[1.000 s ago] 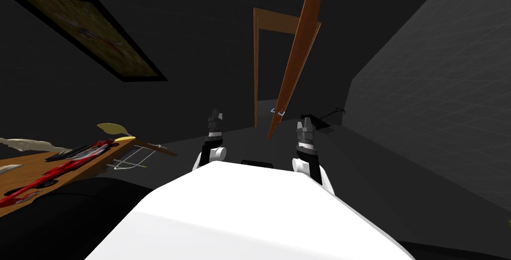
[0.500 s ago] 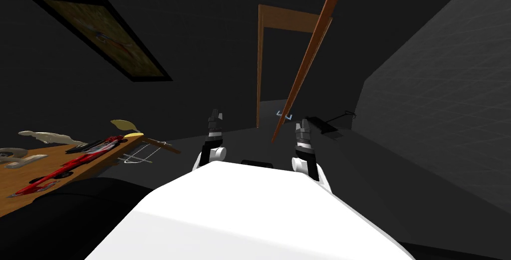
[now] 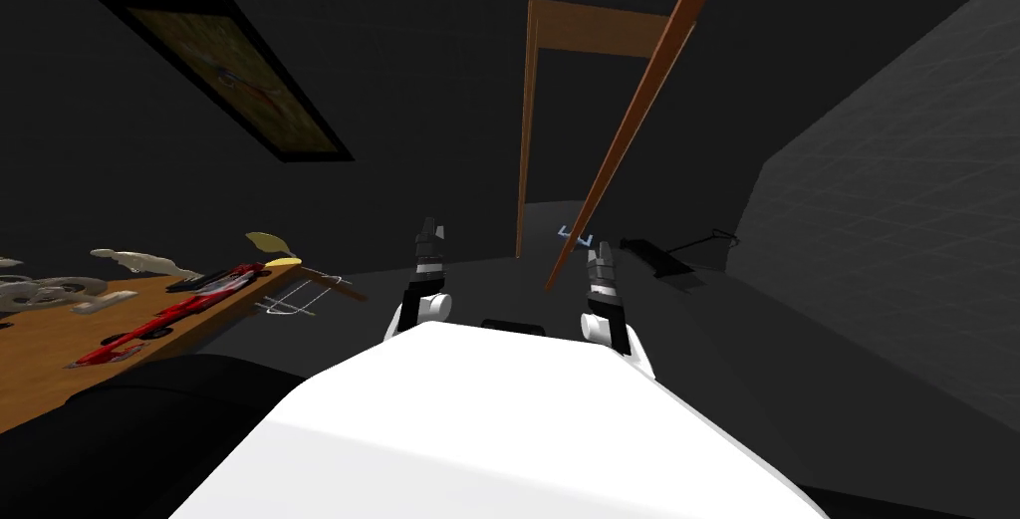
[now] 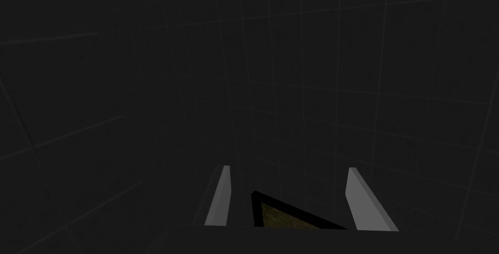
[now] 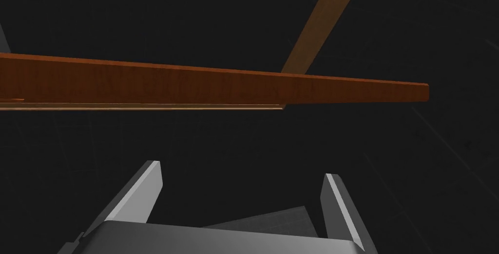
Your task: Pull the door open
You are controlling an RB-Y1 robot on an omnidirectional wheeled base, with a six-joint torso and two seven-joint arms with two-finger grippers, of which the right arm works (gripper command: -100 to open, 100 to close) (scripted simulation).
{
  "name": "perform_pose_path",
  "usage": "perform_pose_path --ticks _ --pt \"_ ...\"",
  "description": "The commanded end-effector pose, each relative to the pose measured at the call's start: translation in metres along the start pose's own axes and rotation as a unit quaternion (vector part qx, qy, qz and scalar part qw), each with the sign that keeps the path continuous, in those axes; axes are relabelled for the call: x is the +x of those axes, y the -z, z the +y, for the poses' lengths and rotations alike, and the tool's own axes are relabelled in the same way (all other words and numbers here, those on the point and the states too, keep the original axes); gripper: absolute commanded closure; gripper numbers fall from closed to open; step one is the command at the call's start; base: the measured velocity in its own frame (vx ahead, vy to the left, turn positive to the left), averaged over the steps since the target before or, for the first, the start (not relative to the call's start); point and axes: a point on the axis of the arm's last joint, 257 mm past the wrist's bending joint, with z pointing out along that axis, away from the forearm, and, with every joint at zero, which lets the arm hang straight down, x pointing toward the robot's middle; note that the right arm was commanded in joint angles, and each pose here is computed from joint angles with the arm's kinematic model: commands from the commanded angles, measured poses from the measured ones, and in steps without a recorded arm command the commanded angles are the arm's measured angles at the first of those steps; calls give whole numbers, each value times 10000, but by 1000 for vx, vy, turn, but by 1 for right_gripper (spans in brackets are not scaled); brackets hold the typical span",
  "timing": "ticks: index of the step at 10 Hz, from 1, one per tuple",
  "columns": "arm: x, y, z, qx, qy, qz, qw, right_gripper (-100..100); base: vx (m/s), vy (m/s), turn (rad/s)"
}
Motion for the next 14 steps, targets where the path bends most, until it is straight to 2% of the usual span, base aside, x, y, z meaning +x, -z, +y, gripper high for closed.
perform_pose_path --ticks 1,11,12,14 --pt "-14 15 -116 83 -20 -7 10000 -100 82 -17 154" --pt "-138 118 -921 649 -149 -123 9977 -100 96 -24 137" --pt "-138 118 -921 649 -149 -123 9977 -100 61 -15 46" --pt "-170 148 -1078 766 -175 -161 9968 -100 63 -18 124"
